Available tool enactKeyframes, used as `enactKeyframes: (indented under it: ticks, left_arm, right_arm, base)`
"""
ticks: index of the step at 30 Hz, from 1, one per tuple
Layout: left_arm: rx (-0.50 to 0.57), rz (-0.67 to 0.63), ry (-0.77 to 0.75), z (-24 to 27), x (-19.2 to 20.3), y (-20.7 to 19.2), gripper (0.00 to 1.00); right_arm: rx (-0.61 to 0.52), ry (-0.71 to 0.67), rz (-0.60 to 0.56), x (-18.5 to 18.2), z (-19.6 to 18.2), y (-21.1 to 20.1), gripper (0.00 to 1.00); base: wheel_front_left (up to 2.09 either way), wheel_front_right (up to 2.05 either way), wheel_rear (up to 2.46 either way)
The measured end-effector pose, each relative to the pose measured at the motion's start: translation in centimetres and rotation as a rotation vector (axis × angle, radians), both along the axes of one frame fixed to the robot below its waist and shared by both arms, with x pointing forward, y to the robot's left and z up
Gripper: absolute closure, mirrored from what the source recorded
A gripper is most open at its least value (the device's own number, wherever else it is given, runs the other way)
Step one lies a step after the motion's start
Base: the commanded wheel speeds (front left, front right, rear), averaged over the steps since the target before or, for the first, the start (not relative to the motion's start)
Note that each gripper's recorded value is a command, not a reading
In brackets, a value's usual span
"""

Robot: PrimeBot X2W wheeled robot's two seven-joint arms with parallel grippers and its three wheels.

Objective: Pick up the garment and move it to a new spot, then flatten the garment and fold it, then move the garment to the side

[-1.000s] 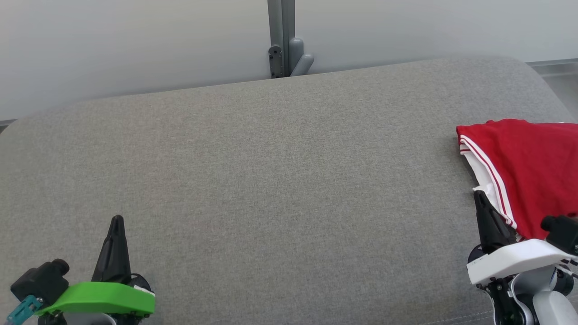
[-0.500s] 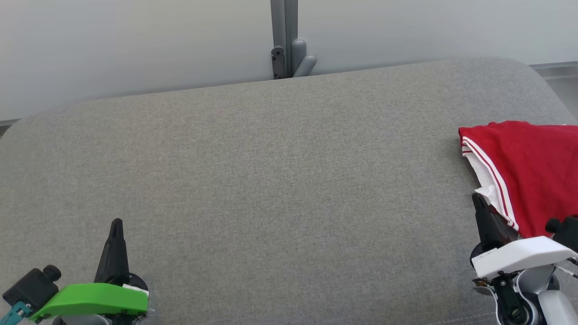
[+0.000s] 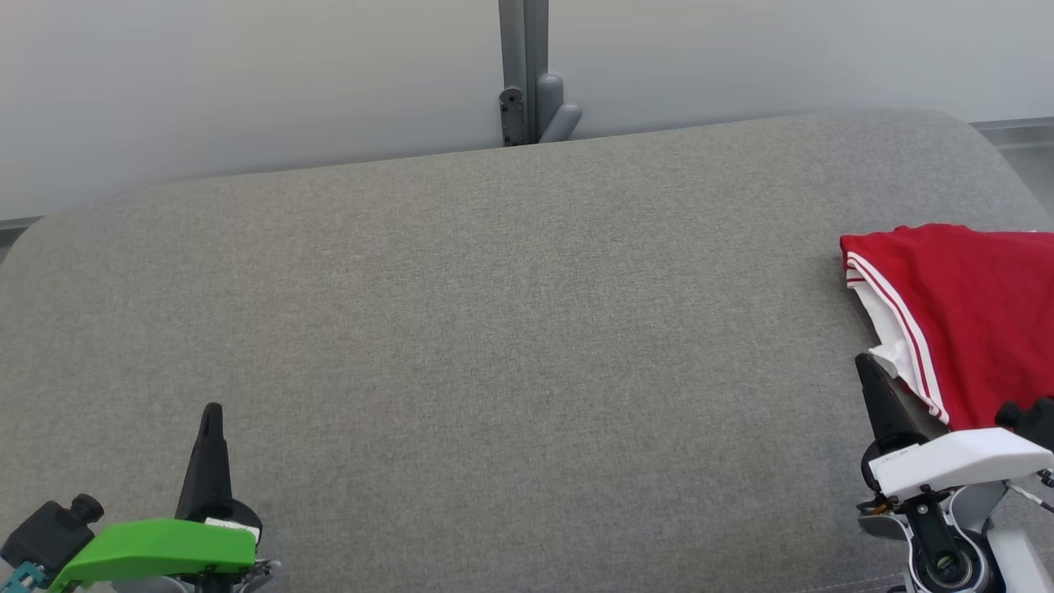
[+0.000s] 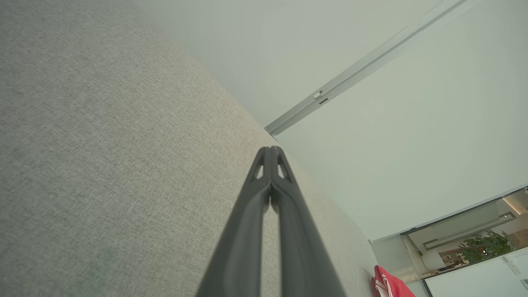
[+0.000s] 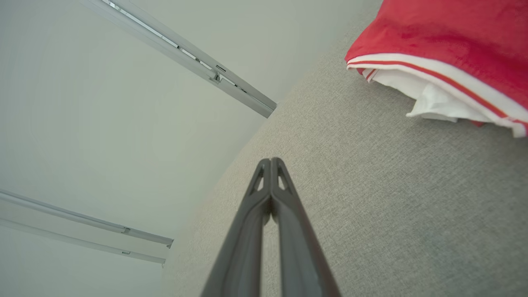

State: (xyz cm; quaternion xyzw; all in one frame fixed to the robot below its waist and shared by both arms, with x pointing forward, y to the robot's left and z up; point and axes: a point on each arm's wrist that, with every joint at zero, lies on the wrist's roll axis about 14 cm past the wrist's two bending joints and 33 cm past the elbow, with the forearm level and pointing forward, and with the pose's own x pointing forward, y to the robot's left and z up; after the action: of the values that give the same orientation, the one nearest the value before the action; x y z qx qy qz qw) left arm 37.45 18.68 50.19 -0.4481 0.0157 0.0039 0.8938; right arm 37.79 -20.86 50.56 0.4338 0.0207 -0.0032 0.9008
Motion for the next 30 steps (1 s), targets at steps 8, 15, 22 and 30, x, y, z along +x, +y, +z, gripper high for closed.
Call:
enactKeyframes:
  ticks: [8,15,22,30]
  left_arm:
    - [-0.088,0.012,0.002,-0.05,-0.11,0.17,1.00]
    - [-0.161,0.021,0.002,-0.10,-0.21,0.31,1.00]
    - [-0.236,0.031,-0.001,-0.12,-0.33,0.52,1.00]
    - [-0.312,0.044,-0.006,-0.12,-0.45,0.71,1.00]
  right_arm:
    - [0.093,0.011,0.004,0.08,-0.29,0.12,1.00]
    - [0.171,0.013,0.006,0.26,-0.35,0.25,1.00]
    - [0.255,0.014,0.011,0.47,-0.33,0.43,1.00]
    - [0.331,0.020,0.015,0.51,-0.52,0.58,1.00]
  base:
    - [0.00,0.00,0.00]
    - [0.00,0.00,0.00]
    - [0.00,0.00,0.00]
    - [0.00,0.00,0.00]
